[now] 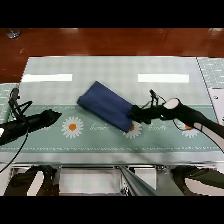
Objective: Fold the shirts.
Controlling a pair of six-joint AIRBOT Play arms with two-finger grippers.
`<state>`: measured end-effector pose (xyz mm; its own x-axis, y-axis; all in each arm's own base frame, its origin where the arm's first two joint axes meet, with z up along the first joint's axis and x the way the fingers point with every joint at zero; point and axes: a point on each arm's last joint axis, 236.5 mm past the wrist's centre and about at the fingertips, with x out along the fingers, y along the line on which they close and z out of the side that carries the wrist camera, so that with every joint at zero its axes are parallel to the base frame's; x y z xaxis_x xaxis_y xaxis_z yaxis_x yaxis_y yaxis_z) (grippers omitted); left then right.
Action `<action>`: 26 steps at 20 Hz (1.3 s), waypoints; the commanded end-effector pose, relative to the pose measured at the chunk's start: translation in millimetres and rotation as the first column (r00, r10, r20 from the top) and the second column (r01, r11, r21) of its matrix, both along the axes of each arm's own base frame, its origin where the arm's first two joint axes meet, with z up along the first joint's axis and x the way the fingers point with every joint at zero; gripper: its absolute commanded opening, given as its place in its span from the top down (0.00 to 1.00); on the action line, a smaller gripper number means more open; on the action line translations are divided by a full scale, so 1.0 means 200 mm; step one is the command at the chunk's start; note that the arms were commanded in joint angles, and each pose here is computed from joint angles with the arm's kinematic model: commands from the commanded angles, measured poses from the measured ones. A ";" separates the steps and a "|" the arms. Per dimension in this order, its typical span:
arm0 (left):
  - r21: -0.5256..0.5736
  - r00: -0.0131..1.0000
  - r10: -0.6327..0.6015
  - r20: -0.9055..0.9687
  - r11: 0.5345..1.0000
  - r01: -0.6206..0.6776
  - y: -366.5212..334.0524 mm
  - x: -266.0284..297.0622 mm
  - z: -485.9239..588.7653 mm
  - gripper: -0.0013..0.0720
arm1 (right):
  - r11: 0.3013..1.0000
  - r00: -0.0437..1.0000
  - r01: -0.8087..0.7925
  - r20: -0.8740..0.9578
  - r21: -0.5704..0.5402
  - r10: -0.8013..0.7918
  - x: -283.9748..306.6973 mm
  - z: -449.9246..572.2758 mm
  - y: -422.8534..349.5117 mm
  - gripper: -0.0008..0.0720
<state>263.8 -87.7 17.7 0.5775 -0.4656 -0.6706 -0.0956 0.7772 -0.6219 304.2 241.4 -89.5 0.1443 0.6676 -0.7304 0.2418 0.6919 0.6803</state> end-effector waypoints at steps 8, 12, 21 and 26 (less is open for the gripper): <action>-0.002 1.000 -0.001 0.000 1.000 0.001 0.00 0.00 0.00 0.96 | 0.939 0.814 -0.160 0.497 -0.305 0.300 0.73 1.23 -0.08 0.95; -0.002 1.000 -0.001 0.000 1.000 0.001 0.00 0.00 0.00 0.96 | 0.917 0.864 -0.081 0.431 -0.390 0.259 0.69 1.43 -0.54 0.95; -0.001 1.000 -0.001 0.001 1.000 0.001 0.00 0.00 0.00 0.96 | 0.823 0.954 0.276 0.245 -0.498 -0.171 0.19 1.58 -1.62 0.95; 0.004 1.000 0.018 0.019 1.000 -0.018 0.02 0.02 0.01 0.96 | 0.674 0.877 0.428 0.095 -0.602 -0.471 -0.34 1.36 -1.94 0.95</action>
